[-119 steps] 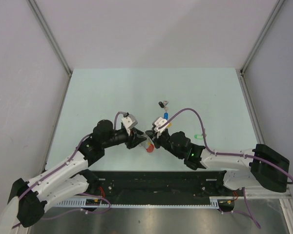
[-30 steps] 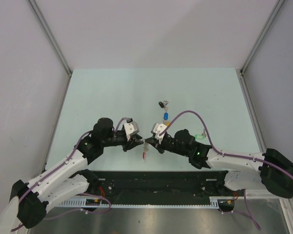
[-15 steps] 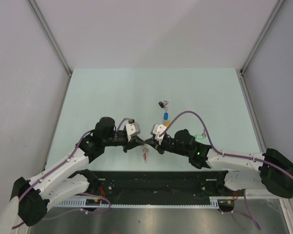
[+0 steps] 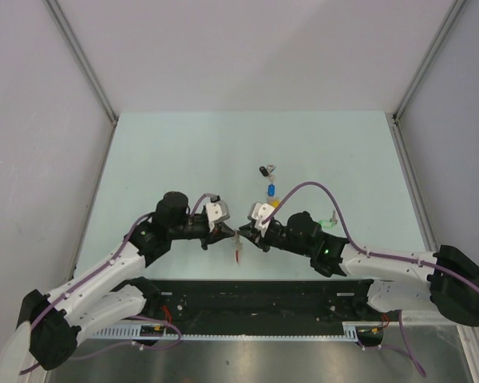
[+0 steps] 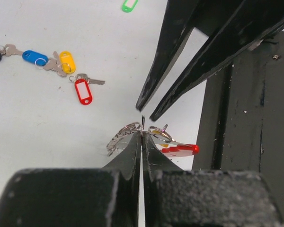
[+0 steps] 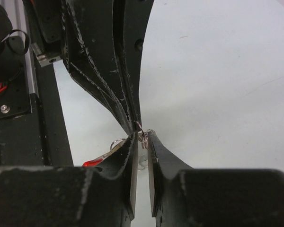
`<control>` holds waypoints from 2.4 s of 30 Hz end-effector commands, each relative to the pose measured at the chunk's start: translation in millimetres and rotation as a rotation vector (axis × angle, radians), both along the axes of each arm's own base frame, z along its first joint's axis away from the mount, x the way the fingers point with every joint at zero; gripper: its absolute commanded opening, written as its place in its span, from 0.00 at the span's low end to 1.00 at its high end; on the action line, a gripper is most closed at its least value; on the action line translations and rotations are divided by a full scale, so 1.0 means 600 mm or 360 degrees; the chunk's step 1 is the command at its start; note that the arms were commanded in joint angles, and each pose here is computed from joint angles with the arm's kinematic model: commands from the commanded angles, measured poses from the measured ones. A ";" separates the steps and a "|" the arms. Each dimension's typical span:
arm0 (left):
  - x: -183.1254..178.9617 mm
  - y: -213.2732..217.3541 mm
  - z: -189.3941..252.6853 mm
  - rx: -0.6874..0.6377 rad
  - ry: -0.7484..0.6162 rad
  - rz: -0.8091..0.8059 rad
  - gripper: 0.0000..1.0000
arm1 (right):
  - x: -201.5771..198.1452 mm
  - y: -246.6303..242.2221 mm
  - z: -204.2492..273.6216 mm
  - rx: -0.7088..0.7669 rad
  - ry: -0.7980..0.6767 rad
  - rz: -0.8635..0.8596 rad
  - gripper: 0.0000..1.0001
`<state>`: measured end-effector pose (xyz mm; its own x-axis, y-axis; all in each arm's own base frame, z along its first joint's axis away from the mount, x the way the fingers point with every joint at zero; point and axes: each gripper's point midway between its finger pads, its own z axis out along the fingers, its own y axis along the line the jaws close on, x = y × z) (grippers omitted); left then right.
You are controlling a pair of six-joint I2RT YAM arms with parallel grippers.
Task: Put the keys on the keyring
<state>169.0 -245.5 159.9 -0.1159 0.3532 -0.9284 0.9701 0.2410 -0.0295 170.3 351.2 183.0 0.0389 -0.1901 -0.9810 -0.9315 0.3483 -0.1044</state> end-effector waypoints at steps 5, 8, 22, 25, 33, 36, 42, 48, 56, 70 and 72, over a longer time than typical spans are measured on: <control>0.021 -0.005 0.031 -0.0052 -0.0076 0.0057 0.00 | 0.046 -0.043 0.061 0.0167 -0.0062 -0.0325 0.27; 0.023 -0.003 0.031 -0.0049 -0.0078 0.0074 0.00 | 0.052 -0.054 0.058 0.0166 -0.0045 -0.0369 0.29; 0.025 -0.001 0.033 -0.0048 -0.0088 0.0095 0.00 | 0.079 -0.081 0.026 0.0138 0.0110 -0.0558 0.43; 0.030 0.003 0.032 -0.0031 -0.0091 0.0131 0.00 | 0.102 -0.116 0.003 0.0115 0.0257 -0.0716 0.46; 0.041 0.008 0.030 0.0004 -0.0073 0.0196 0.01 | 0.157 -0.248 -0.081 -0.0034 0.0618 -0.1205 0.50; 0.042 0.010 0.031 0.0006 -0.0074 0.0211 0.00 | 0.167 -0.267 -0.102 -0.0059 0.0703 -0.1263 0.50; 0.046 0.014 0.033 0.0013 -0.0085 0.0243 0.00 | 0.188 -0.234 -0.127 -0.0035 0.0761 -0.1130 0.48; 0.047 0.014 0.034 0.0010 -0.0087 0.0246 0.00 | 0.211 -0.165 -0.135 0.0072 0.0722 -0.0969 0.42; 0.048 0.016 0.032 0.0021 -0.0083 0.0257 0.00 | 0.242 -0.118 -0.172 0.0052 0.0711 -0.0925 0.35; 0.048 0.015 0.028 0.0031 -0.0075 0.0253 0.00 | 0.267 -0.099 -0.209 0.0005 0.0728 -0.0921 0.26; 0.049 0.015 0.026 0.0033 -0.0074 0.0255 0.00 | 0.267 -0.102 -0.215 -0.0009 0.0736 -0.0931 0.24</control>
